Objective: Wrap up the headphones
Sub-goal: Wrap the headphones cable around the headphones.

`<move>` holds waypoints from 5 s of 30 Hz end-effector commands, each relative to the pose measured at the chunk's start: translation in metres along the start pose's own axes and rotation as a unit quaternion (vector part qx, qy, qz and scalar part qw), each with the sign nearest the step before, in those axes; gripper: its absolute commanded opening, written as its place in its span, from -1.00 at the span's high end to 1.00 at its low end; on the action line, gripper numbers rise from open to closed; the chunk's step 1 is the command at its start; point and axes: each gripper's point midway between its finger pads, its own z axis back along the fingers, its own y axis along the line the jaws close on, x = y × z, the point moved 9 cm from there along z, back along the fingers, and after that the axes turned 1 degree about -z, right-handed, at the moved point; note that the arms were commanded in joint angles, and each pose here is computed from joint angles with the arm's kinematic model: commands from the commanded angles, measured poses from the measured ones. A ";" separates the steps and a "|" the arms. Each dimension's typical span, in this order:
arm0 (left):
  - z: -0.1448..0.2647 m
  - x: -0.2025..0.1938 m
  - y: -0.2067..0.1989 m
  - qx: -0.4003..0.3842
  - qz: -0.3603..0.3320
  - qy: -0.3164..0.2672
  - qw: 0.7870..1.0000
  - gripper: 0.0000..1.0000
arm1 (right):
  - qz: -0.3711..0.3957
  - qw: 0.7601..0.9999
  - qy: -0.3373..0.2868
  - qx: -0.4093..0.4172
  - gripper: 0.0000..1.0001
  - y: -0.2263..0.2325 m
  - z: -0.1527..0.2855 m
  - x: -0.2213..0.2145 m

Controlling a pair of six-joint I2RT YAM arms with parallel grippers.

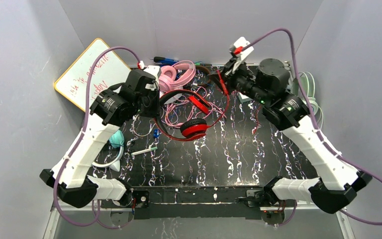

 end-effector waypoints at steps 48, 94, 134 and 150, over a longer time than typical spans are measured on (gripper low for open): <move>-0.024 -0.012 -0.051 -0.096 -0.014 -0.031 0.995 1.00 | 0.104 0.967 0.160 -0.169 0.88 0.035 -0.090 -0.057; 0.056 -0.008 -0.057 -0.253 0.081 -0.116 0.957 1.00 | -0.116 0.982 0.067 0.130 0.27 -0.005 -0.036 -0.136; 0.098 0.060 -0.089 -0.318 0.137 -0.154 0.925 1.00 | -0.171 0.944 0.117 0.257 0.85 0.016 -0.024 -0.218; 0.055 0.102 -0.068 -0.324 0.218 -0.159 0.907 1.00 | -0.216 0.904 0.077 0.360 0.64 0.083 0.035 -0.206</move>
